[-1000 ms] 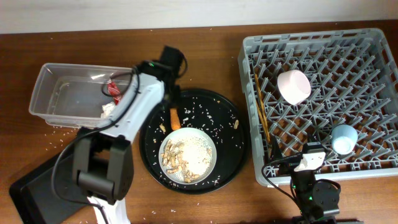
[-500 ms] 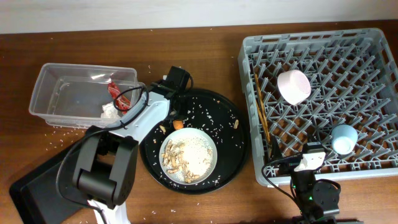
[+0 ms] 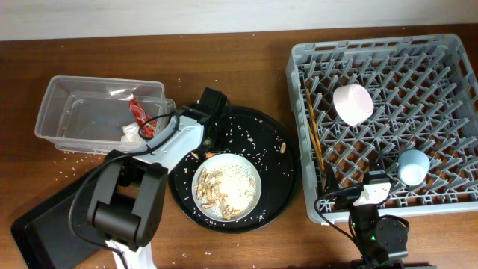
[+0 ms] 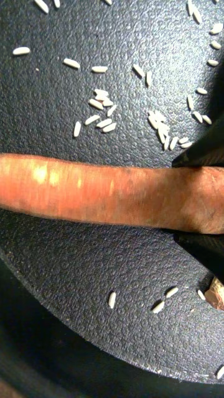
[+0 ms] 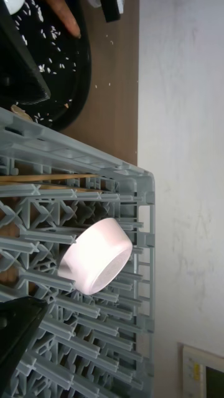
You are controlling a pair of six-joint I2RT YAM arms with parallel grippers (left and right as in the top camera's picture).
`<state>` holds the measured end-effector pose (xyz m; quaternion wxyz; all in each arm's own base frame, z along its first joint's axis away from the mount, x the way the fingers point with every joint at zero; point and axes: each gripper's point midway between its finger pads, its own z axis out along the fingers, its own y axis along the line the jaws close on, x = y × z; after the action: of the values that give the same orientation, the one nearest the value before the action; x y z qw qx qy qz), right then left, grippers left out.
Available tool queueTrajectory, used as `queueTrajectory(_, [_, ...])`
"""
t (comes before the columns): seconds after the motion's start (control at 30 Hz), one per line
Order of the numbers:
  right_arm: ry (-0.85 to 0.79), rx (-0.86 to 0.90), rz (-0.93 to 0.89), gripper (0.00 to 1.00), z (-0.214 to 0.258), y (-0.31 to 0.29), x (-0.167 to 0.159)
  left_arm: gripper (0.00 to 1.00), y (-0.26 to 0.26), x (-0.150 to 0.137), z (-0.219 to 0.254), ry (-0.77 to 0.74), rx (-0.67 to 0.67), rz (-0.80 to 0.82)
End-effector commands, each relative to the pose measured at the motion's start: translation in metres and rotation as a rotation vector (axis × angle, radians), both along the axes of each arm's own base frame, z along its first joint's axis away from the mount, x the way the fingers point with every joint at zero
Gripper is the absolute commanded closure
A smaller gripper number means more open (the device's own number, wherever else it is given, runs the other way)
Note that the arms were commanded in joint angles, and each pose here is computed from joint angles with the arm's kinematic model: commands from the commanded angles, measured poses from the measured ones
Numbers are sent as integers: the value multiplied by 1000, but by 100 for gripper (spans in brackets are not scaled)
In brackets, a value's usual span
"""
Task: Sort waste into correct bins and load items into the dishwasher rack
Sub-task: 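Grasp the carrot on the round tray with the left gripper, then carry the carrot to the flat black tray and release it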
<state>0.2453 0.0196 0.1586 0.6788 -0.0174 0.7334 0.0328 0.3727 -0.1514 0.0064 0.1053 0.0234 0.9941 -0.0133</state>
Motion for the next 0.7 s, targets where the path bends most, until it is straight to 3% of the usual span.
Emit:
queueTrajectory(0.0, [3, 11, -6, 2, -3, -1, 0, 83, 1, 25, 30, -60, -10, 13])
queueTrajectory(0.13, [3, 11, -6, 2, -3, -1, 0, 83, 22, 50, 89, -155, 65, 65])
queueTrajectory(0.23, [3, 11, -6, 2, -3, -1, 0, 83, 38, 51, 139, -193, 122, 93])
queueTrajectory(0.3, [3, 11, -6, 2, -3, -1, 0, 85, 52, 34, 169, -178, 161, 111])
queueTrajectory(0.43, [3, 11, -6, 2, -3, -1, 0, 88, 113, -30, 191, -46, 318, 354])
queueTrajectory(0.5, [3, 11, -6, 2, -3, -1, 0, 95, 137, -59, 196, 34, 365, 460])
queueTrajectory(0.67, [3, 11, -6, 2, -3, -1, 0, 96, 172, -87, 185, 93, 335, 684])
